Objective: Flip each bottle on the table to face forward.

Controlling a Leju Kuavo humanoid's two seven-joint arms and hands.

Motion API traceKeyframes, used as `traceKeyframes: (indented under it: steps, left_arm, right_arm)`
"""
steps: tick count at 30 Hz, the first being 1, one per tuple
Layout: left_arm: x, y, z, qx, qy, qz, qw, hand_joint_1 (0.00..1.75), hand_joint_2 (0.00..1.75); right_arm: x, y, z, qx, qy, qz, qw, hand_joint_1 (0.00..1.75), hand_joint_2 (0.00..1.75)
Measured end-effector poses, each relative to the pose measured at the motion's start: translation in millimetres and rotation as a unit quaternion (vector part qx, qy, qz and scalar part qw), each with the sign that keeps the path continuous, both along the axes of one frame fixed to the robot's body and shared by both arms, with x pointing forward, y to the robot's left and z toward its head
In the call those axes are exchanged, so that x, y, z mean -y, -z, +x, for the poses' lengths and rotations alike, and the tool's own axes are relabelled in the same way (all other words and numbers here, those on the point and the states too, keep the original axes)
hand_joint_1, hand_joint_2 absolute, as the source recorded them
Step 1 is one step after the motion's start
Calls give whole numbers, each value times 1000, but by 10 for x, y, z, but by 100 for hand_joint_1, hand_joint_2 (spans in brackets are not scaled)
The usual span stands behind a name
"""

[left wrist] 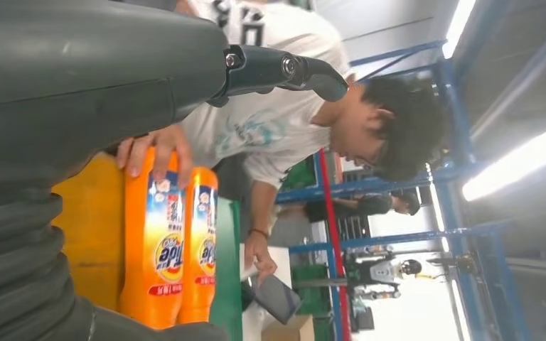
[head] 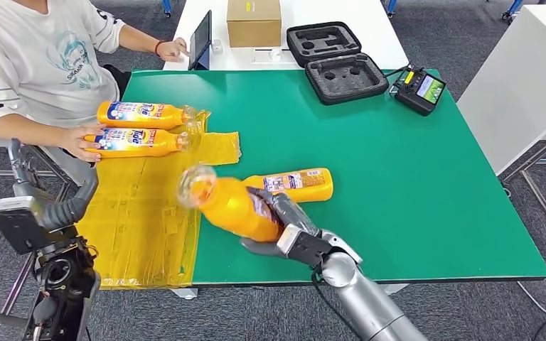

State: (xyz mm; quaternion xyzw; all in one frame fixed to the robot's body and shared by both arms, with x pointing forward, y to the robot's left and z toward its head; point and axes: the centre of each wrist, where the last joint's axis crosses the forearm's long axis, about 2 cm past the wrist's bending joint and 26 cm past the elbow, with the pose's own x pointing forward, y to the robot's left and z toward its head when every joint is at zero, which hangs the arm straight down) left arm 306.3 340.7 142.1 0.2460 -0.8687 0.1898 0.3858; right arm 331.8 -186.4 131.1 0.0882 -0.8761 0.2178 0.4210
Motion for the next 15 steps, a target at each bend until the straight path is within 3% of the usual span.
traceKeyframes:
  steps: [9,15]
  left_arm:
    - [-132,214,-42,9,39,-122,992,0,175]
    - [-111,316,-1,4,56,-159,986,0,175]
  right_arm:
    - [-68,-220,-46,28,77,137,987,175,175]
    - [-76,-301,-44,37,95,166,981,175,175]
